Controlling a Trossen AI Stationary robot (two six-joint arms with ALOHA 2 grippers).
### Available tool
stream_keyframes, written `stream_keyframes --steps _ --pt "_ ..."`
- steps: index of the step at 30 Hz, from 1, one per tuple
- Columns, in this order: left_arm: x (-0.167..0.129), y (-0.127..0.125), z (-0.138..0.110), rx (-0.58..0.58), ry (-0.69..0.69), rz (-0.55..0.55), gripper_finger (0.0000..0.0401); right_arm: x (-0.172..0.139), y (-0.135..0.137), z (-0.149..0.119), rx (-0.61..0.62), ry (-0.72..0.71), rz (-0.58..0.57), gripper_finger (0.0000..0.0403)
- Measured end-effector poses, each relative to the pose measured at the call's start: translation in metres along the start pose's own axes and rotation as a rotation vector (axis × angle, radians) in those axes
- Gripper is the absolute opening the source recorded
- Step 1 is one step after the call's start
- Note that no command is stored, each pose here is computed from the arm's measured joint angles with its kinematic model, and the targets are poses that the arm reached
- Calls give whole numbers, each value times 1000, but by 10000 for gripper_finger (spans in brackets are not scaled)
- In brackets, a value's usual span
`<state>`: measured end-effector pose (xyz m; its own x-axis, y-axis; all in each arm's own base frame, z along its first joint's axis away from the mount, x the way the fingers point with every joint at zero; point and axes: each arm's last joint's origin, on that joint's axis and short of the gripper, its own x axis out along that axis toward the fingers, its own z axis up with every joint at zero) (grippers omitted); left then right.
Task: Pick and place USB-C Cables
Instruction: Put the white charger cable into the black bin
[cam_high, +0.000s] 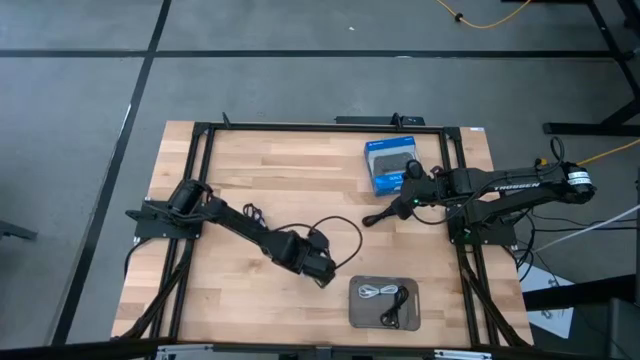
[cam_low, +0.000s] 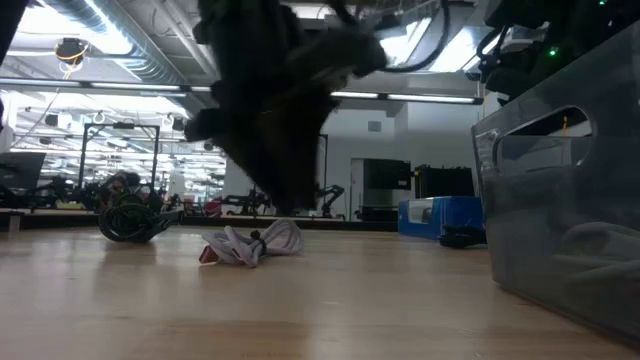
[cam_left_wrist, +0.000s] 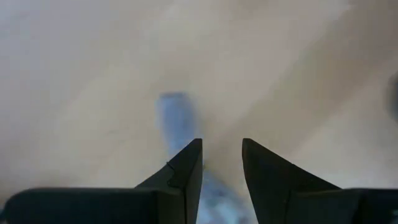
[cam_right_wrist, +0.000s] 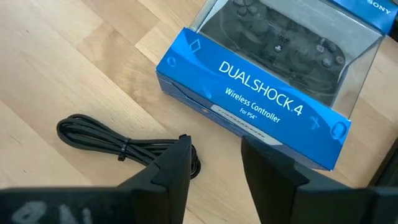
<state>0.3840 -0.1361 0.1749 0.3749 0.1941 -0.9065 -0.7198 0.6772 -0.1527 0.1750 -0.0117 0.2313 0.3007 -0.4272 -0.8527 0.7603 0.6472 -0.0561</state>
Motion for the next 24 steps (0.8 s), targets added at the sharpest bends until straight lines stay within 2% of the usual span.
stream_keyframes --steps 4,13,24 --pt "-2 9 -3 -27 43 103 107 0 0 0 0 0 0 145" --pt "-2 9 -3 -27 32 102 107 0 0 0 3 0 0 145" --pt "12 7 -5 -23 26 115 107 0 0 0 4 -2 2 145"
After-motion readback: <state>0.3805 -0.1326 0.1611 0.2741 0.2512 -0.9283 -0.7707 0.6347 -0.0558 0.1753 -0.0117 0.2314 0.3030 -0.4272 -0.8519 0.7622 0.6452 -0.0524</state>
